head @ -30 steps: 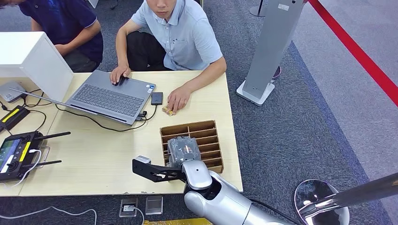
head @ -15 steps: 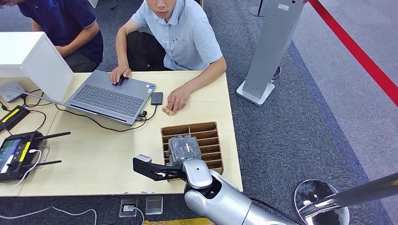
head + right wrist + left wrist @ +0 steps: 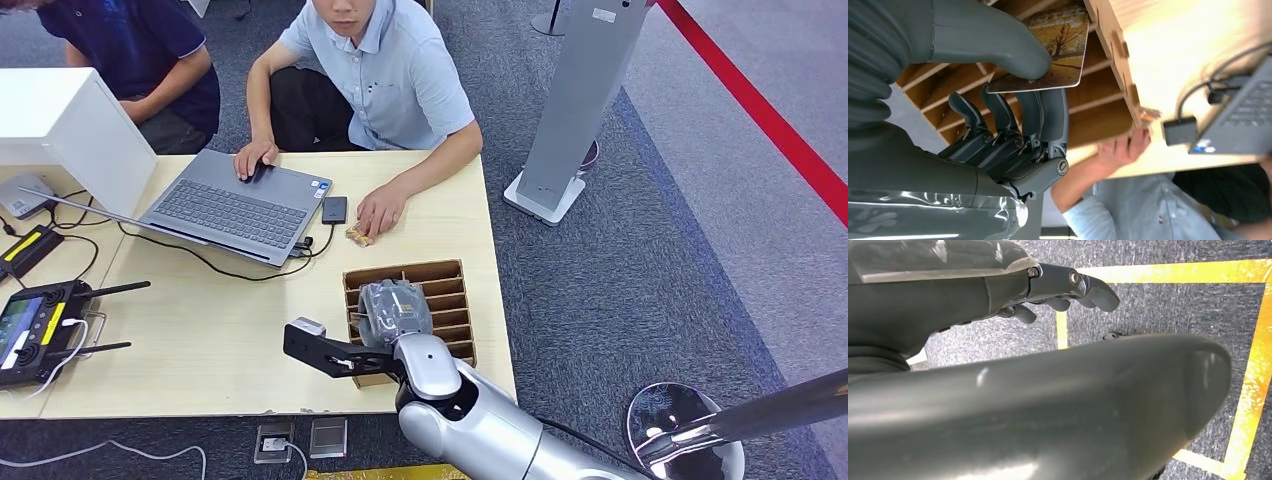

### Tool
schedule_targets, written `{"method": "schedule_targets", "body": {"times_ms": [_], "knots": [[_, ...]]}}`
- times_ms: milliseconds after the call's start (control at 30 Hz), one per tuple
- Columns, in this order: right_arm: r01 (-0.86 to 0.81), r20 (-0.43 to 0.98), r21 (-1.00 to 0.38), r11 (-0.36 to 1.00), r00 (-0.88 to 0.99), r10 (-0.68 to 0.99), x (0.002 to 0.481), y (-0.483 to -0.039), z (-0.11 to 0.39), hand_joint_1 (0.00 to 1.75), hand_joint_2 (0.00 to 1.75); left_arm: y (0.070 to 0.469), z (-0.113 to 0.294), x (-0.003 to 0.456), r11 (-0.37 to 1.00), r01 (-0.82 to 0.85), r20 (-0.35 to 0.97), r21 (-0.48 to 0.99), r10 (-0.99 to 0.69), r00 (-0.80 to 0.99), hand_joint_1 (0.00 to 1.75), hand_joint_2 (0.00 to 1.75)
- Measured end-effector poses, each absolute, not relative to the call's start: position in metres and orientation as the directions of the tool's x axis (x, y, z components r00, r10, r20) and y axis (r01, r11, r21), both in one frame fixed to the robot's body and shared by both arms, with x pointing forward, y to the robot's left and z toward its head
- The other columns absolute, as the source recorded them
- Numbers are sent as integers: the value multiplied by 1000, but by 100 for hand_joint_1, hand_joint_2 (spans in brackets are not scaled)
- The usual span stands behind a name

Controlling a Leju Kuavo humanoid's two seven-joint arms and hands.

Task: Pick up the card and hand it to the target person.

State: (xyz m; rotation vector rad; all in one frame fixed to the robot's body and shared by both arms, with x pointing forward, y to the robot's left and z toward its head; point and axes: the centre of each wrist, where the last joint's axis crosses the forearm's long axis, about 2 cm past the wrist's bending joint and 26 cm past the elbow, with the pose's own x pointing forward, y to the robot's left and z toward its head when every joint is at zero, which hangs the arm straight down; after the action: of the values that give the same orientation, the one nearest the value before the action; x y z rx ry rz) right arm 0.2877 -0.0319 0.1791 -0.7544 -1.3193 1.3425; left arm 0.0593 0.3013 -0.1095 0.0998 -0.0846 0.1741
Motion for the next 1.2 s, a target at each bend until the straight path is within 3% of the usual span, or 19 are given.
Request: {"method": "schedule_targets", "body": {"times_ms": [333,567,867,1200], "knots": [[-104,293,-956,274,-302,907,286,-47,224,154,175,301,-110,58,979,-181,97,89,172,980,0,0],[-44,268,-962,271,-363,893,308,-48,263,154,175,301,-109,60,984,-160,111,81,151,982,0,0],[-17,158,-985,170,-465,871,376,-31,286,154,175,300,-107,76,990,-126,134,69,116,984,0,0],[-3,-10,-1000,-11,-345,939,418,-44,276,154,175,301,-107,77,992,-108,141,61,98,985,0,0]]}}
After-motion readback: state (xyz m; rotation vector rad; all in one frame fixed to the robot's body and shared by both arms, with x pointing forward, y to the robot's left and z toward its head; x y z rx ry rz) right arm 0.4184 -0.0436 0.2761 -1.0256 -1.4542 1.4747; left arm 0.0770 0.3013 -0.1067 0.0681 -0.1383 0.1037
